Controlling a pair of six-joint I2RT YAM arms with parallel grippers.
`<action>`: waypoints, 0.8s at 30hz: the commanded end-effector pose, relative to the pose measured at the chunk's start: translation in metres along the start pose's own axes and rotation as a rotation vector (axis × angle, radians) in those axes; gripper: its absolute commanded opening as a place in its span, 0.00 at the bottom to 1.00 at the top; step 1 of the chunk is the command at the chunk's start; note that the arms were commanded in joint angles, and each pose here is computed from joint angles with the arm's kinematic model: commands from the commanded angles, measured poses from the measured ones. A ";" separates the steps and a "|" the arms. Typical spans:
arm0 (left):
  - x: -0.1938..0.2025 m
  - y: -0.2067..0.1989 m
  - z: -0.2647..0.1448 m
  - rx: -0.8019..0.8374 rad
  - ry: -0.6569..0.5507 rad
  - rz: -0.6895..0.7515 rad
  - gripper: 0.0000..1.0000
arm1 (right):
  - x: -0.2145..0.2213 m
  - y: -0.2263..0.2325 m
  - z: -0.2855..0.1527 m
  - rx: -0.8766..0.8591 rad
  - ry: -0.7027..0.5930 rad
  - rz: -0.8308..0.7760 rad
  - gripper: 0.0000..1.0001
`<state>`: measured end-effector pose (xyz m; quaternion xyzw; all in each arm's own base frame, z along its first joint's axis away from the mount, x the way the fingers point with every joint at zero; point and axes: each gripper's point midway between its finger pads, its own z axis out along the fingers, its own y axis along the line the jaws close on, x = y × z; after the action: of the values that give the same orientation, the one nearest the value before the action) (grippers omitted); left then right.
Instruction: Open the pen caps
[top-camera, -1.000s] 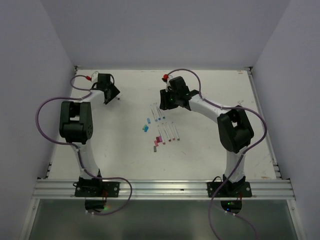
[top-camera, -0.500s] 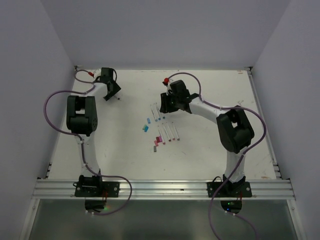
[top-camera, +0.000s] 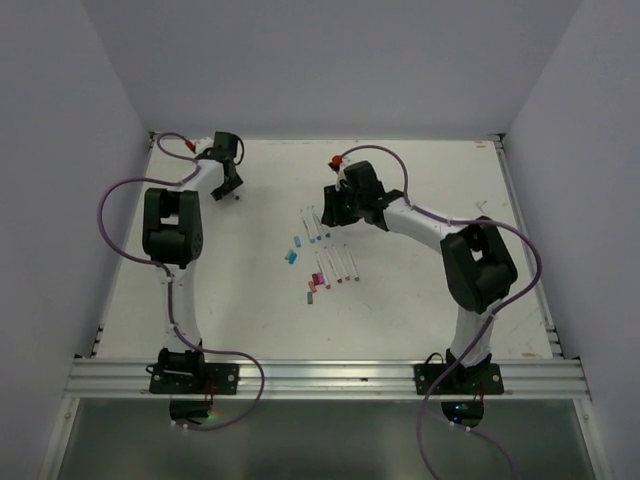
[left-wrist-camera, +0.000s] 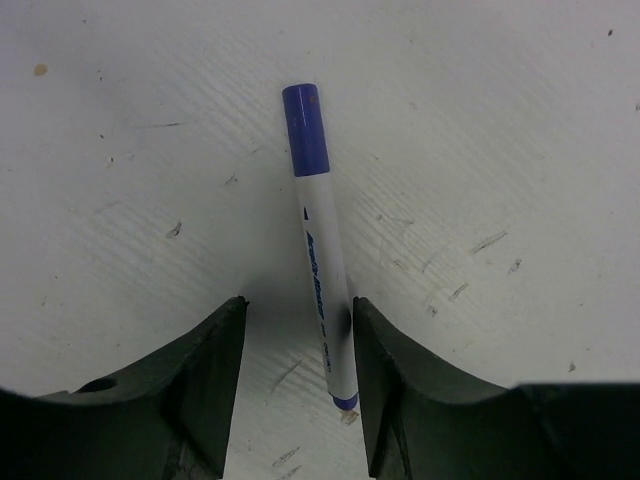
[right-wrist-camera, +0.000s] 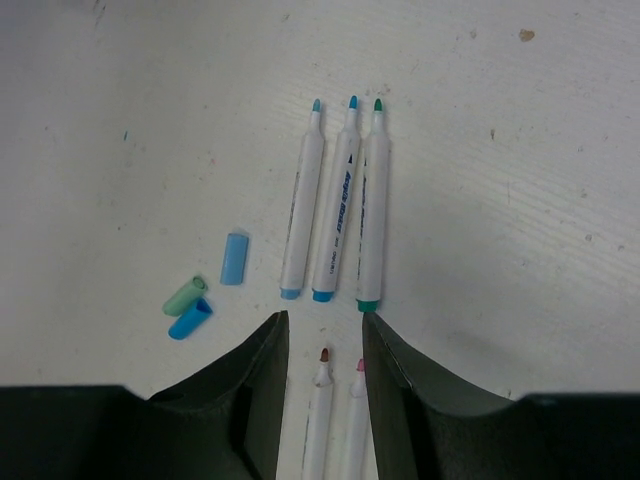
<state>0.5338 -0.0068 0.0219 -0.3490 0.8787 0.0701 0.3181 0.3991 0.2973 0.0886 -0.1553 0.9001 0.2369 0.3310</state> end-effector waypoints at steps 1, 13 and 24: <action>0.043 0.026 0.012 -0.099 0.101 0.115 0.49 | -0.027 0.012 -0.021 -0.034 -0.095 -0.001 0.39; 0.077 0.036 0.013 -0.047 0.177 0.145 0.00 | -0.027 0.015 -0.040 -0.039 -0.124 0.004 0.39; 0.039 -0.028 -0.136 0.716 -0.046 0.131 0.00 | -0.013 0.039 -0.054 -0.162 -0.109 0.104 0.39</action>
<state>0.4370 -0.0500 0.0287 -0.2436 0.9118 -0.0664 0.3239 0.3703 0.2911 0.1140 -0.1294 0.8911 0.2763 0.3359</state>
